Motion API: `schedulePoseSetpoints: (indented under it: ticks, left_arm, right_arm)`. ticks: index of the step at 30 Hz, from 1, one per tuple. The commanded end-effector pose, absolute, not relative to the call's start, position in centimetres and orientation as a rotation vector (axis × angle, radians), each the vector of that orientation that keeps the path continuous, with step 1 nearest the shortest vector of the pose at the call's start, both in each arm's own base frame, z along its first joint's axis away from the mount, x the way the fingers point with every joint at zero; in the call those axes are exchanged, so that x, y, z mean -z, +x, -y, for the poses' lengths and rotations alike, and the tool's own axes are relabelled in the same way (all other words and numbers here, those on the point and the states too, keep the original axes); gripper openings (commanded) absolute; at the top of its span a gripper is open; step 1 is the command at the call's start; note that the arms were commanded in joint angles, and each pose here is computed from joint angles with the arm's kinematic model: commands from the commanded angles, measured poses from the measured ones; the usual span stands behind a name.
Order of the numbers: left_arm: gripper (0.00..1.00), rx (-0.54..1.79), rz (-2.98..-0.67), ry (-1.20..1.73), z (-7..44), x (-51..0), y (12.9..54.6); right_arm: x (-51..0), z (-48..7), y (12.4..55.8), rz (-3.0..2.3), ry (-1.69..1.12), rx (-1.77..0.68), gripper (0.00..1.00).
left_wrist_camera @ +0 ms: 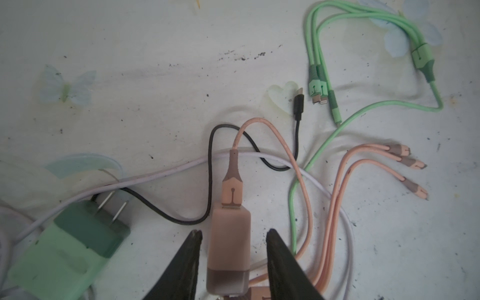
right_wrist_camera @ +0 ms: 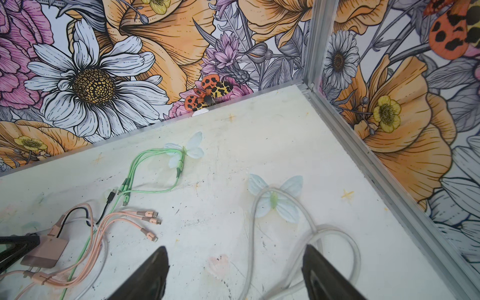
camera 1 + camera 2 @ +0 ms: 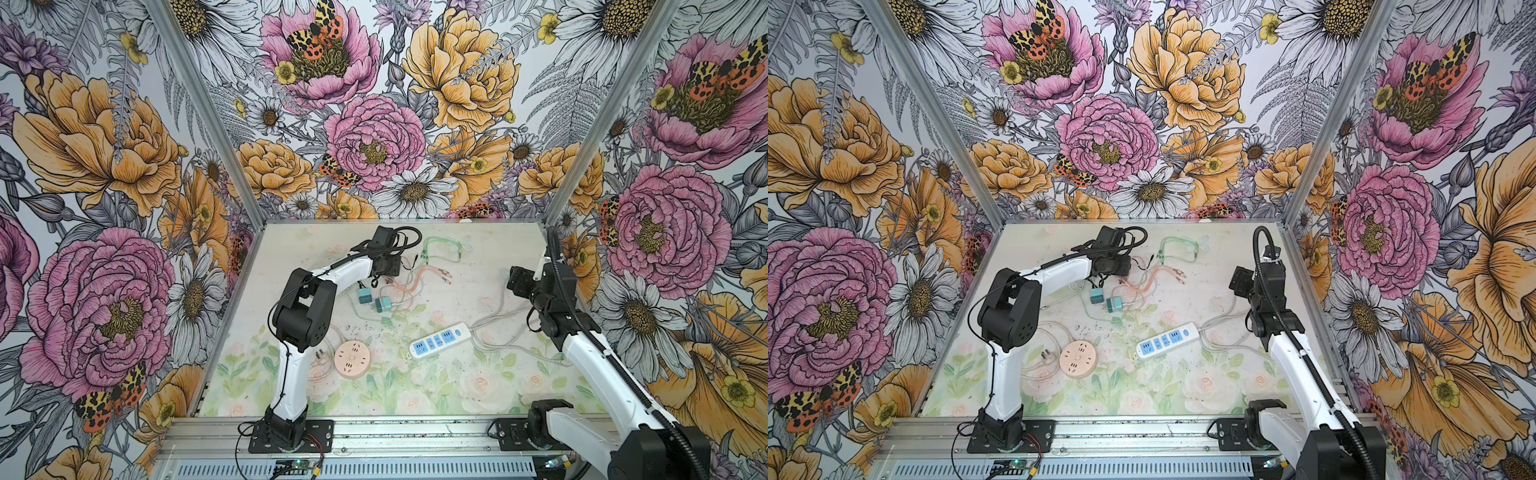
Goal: Insert the plug
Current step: 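Reach the left gripper to the pink charger plug and grasp it, then lift the pink plug with the left gripper toward the right gripper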
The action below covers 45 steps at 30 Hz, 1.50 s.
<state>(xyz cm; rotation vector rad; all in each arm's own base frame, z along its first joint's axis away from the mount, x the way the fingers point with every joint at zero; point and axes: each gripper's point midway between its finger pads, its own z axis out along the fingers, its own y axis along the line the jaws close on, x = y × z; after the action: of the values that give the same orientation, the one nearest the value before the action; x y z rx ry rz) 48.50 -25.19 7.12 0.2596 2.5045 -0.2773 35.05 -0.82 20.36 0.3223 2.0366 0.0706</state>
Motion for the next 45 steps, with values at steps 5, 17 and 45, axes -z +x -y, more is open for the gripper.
schedulePoseSetpoints:
  ticks: [5,17,45]
  left_arm:
    - [0.43,0.279,-2.566,0.269,25.2,-5.1,47.7]
    - [0.35,0.167,-2.619,0.286,24.3,-3.4,46.7]
    - [0.15,0.265,-2.187,0.82,25.3,-16.9,42.4]
  right_arm:
    - [-20.0,0.3,35.0,-2.048,0.335,-0.099,0.81]
    - [-19.4,0.1,35.2,-2.072,0.33,-0.106,0.81]
    - [-21.8,-9.5,35.7,-2.127,0.017,-0.701,0.8]
